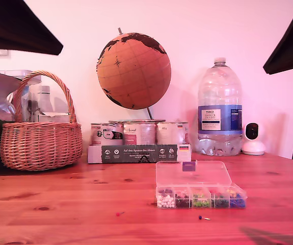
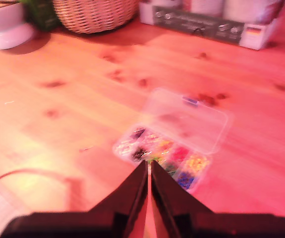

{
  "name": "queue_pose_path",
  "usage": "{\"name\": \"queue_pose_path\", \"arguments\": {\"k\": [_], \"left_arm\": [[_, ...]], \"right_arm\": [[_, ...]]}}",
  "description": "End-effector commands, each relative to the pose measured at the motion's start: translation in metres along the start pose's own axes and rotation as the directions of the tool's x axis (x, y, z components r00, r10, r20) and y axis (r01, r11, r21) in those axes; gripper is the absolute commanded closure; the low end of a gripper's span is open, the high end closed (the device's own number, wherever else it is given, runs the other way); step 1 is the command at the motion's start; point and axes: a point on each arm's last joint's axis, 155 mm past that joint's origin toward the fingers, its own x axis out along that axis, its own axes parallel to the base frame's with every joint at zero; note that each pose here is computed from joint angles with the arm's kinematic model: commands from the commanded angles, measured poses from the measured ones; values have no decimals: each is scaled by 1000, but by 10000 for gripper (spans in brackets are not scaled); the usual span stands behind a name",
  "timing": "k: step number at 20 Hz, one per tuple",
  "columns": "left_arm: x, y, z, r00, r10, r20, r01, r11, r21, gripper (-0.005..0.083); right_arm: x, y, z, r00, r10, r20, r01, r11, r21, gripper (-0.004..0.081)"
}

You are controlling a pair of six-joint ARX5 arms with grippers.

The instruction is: Sort the loose pins on the table into their correct compartments

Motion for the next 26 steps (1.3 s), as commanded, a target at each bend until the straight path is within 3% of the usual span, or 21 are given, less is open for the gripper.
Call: {"name": "queue_pose_path", "arguments": {"k": [1,5,9,14,17,20,22,26], "left_arm": [[-1,-4,-2,1000,-17,-26,17,1000,-10,797],[-4,-2,-35,986,-12,-166,9,1000,-22,797],[-6,-1,-55,968,-8,-249,2,1000,-25,797],[-7,0,-62,962,-8,-274,13,1000,19,797],[-7,0,-60,963,-7,-269,14,1000,23,797],[-7,0,-60,964,-8,-265,15,1000,23,797],[-6,0,-58,966,-8,-257,15,1000,26,797],[-5,-1,-54,969,-8,-245,16,999,28,797]], "right_arm": [[0,5,-3,999,26,-24,-26,1000,0,783],[2,12,-24,985,65,-157,-63,998,17,782],[4,42,-15,959,226,-174,-220,974,49,783],[19,43,-20,929,230,-289,-218,973,74,782],[36,45,-32,886,247,-391,-254,967,35,782],[39,53,-49,811,287,-510,-348,937,-27,783],[40,57,-56,774,314,-549,-379,925,-5,782],[45,63,-53,772,346,-534,-389,921,34,782]]}}
